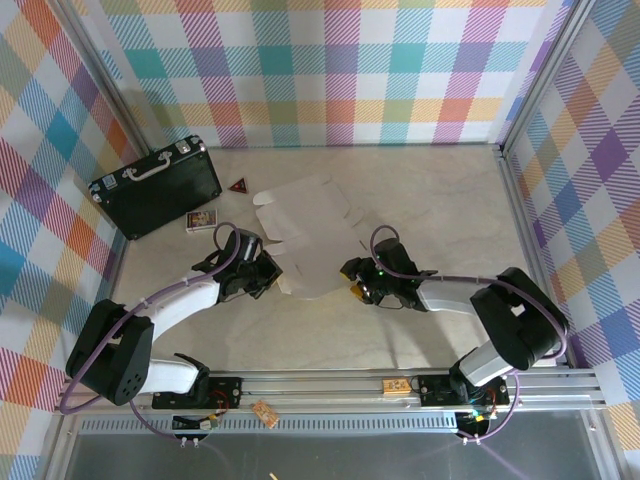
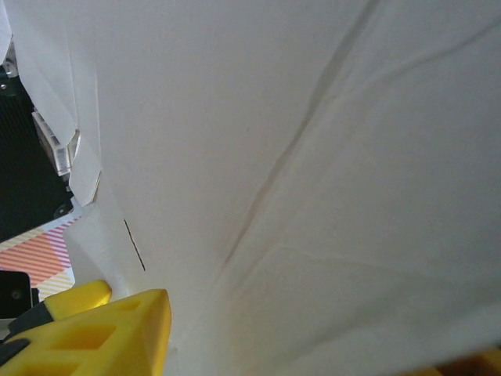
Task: Fold the paper box
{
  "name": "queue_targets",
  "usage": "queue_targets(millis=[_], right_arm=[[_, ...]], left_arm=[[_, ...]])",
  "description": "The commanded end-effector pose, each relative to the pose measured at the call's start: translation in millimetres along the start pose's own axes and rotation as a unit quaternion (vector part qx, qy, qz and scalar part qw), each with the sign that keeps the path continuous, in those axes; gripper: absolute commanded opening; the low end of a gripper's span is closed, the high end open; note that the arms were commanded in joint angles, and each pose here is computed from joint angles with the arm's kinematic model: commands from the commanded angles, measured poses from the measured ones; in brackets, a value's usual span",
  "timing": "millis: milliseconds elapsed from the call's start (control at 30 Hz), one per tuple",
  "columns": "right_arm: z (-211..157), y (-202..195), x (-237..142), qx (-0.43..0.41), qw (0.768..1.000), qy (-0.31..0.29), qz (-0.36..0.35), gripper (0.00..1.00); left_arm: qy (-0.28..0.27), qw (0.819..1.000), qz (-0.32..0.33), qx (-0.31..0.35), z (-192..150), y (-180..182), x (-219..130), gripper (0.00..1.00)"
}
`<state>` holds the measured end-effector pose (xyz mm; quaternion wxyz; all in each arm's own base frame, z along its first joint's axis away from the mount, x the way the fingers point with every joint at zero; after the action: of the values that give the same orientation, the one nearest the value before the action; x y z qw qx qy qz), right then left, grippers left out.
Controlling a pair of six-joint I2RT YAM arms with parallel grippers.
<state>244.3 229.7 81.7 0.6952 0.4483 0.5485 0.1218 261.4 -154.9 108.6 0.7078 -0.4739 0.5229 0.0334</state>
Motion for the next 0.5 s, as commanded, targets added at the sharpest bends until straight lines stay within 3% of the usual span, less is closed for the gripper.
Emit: queue_targets(millis=[0, 100, 233, 467], right_arm=[[2.6, 6.3, -9.4, 0.005, 0.999, -0.029, -0.011, 0.58], [2.0, 2.3, -12.5, 0.005, 0.999, -0.036, -0.020, 0.56], [3.5, 5.9, -8.5, -0.005, 0.999, -0.032, -0.021, 0.47], [14.3, 11.7, 1.1, -0.053, 0.997, -0.043, -0.043, 0.18]], left_arm=[[-0.005, 1.000, 0.000, -0.005, -2.7, 2.8, 0.5, 0.00], [-0.008, 1.000, 0.001, -0.006, -3.7, 4.4, 1.1, 0.00], [-0.005, 1.000, -0.007, -0.004, -6.1, 3.0, 0.8, 0.00], [0.005, 0.999, -0.032, 0.005, -12.7, 6.2, -1.9, 0.00]])
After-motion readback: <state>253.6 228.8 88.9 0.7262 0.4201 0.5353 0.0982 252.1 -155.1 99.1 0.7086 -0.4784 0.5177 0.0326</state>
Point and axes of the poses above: each hand's point on the last joint's axis, 136 mm out from that joint toward the fingers, its own x axis out along the fingers, its own y axis along the line the jaws close on, z = x × y, the point moved 5 cm from there along -x, back along the fingers, and after that the axes turned 7 degrees about -x, right-handed, at the moved point
